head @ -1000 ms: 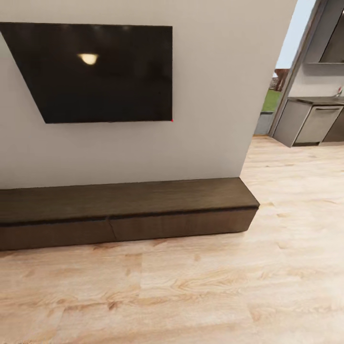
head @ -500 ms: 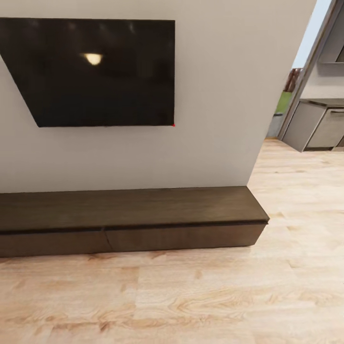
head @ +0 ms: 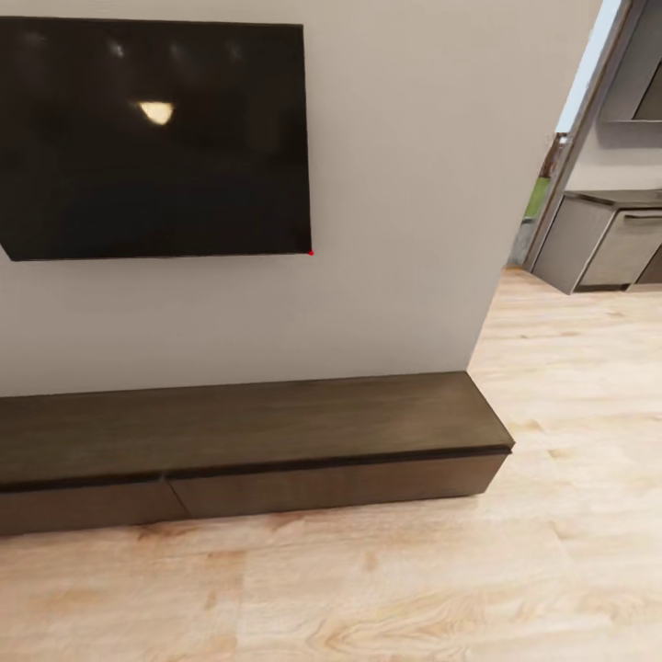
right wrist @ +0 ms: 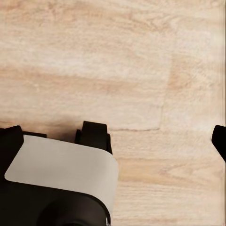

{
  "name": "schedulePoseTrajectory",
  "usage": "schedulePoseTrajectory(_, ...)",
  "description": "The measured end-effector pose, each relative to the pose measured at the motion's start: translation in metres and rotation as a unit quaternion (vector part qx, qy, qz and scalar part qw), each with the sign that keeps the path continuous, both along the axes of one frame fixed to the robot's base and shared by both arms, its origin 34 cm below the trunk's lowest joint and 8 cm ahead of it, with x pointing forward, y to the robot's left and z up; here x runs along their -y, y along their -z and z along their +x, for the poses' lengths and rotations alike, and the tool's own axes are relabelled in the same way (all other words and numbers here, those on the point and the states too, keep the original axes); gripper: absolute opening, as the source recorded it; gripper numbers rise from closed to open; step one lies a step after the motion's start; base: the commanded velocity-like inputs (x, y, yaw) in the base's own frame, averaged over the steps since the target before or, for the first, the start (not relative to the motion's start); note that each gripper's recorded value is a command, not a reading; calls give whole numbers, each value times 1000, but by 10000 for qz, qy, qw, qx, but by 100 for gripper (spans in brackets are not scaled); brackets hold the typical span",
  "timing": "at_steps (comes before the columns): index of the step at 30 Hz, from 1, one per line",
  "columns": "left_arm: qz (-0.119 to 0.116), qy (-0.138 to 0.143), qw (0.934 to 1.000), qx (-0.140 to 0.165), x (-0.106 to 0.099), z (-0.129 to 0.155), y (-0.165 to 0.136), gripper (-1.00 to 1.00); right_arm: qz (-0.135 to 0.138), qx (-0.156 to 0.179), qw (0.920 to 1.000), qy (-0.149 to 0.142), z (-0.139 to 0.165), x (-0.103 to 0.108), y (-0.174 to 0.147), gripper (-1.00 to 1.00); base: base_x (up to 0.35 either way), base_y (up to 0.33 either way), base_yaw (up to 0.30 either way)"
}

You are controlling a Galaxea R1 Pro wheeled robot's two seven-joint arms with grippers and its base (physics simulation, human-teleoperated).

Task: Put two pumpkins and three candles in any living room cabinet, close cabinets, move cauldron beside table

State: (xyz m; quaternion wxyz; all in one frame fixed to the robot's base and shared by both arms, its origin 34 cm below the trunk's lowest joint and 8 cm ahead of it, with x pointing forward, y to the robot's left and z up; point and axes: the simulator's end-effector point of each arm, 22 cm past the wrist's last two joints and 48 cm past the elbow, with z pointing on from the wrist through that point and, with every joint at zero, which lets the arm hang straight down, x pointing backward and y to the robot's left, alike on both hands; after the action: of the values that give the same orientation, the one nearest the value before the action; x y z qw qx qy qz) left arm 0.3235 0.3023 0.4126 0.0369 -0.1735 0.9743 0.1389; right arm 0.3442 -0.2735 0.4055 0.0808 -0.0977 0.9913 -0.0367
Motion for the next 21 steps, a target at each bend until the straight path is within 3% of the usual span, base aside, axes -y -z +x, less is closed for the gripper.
schedulePoseTrajectory(18,-23,-3,10000,10,3,1,0,100,3,45,10000,-15,3,-1,0,100,307,-82,0)
schedulePoseTrajectory(19,-580,108,9980,227,35,21,3,100,-80,368,9987,-349,41,-3,-7,100,5,-1,0)
schedulePoseTrajectory(21,-1179,227,9917,469,60,44,3,100,-200,670,9947,-757,71,-6,-14,100,2,-1,0)
